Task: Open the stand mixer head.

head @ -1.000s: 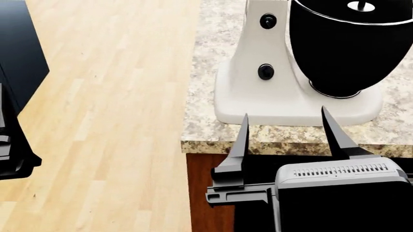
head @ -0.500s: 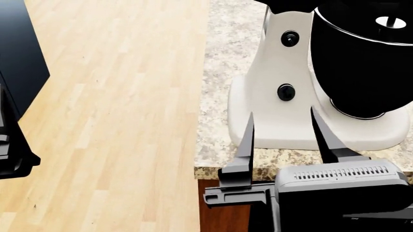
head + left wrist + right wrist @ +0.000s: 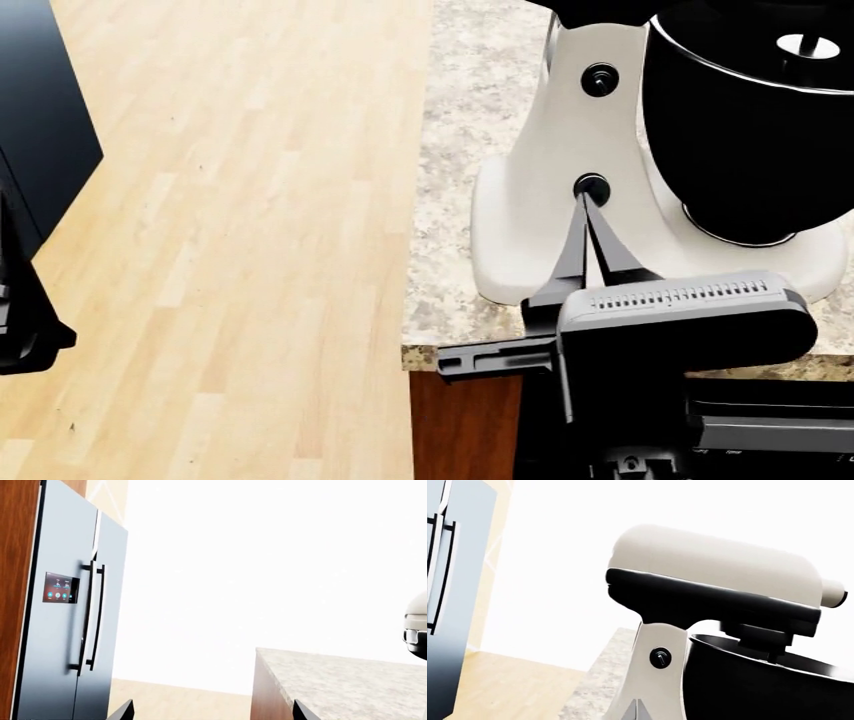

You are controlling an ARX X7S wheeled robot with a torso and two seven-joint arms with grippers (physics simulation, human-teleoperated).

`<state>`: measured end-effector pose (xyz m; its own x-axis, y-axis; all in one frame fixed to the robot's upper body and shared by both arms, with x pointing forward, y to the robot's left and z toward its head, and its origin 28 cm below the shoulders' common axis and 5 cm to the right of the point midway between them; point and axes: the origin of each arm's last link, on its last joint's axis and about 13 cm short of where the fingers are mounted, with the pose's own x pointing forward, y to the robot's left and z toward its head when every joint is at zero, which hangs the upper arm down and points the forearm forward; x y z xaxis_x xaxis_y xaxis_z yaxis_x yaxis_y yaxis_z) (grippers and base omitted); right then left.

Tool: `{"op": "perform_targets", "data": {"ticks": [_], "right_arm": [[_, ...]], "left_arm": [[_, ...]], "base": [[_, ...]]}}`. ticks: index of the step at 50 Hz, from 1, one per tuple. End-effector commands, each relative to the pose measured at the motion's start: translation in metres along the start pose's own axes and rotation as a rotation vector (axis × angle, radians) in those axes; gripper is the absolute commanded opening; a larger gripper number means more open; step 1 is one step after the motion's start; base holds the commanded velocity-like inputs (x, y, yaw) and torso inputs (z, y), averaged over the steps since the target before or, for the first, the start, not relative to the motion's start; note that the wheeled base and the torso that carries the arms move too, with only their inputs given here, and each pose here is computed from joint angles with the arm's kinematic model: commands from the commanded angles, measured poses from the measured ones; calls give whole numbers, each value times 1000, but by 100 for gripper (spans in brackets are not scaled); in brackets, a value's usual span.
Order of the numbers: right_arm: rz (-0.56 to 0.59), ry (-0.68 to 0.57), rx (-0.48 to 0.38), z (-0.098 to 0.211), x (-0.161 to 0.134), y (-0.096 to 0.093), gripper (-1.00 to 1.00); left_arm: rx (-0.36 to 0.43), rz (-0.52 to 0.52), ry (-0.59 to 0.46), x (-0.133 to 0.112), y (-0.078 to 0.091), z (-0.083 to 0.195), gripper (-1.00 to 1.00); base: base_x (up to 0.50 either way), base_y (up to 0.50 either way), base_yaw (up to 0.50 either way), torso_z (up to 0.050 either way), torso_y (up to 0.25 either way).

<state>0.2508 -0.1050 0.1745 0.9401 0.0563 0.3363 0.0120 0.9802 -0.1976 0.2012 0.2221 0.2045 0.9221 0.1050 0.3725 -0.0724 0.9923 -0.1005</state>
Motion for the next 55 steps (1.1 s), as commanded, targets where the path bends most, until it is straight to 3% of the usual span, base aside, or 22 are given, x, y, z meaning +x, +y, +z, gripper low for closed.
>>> {"op": "perform_targets", "data": {"ticks": [1, 25, 45, 55], "right_arm": [[-3, -12, -16, -5, 15, -1, -100], [-30, 63, -11, -32, 35, -1, -100], [-24, 95, -34, -40, 46, 7, -100], [-48, 105, -42, -40, 61, 3, -100]], "left_arm": [[-45, -17, -41, -1, 7, 4, 100], [-47, -11, -47, 2, 4, 4, 100], [-50, -10, -56, 1, 5, 7, 100], [-49, -5, -54, 7, 3, 4, 100]], "base": [[0, 0, 0, 0, 0], [0, 0, 0, 0, 0], [0, 0, 0, 0, 0], [0, 0, 0, 0, 0]]}}
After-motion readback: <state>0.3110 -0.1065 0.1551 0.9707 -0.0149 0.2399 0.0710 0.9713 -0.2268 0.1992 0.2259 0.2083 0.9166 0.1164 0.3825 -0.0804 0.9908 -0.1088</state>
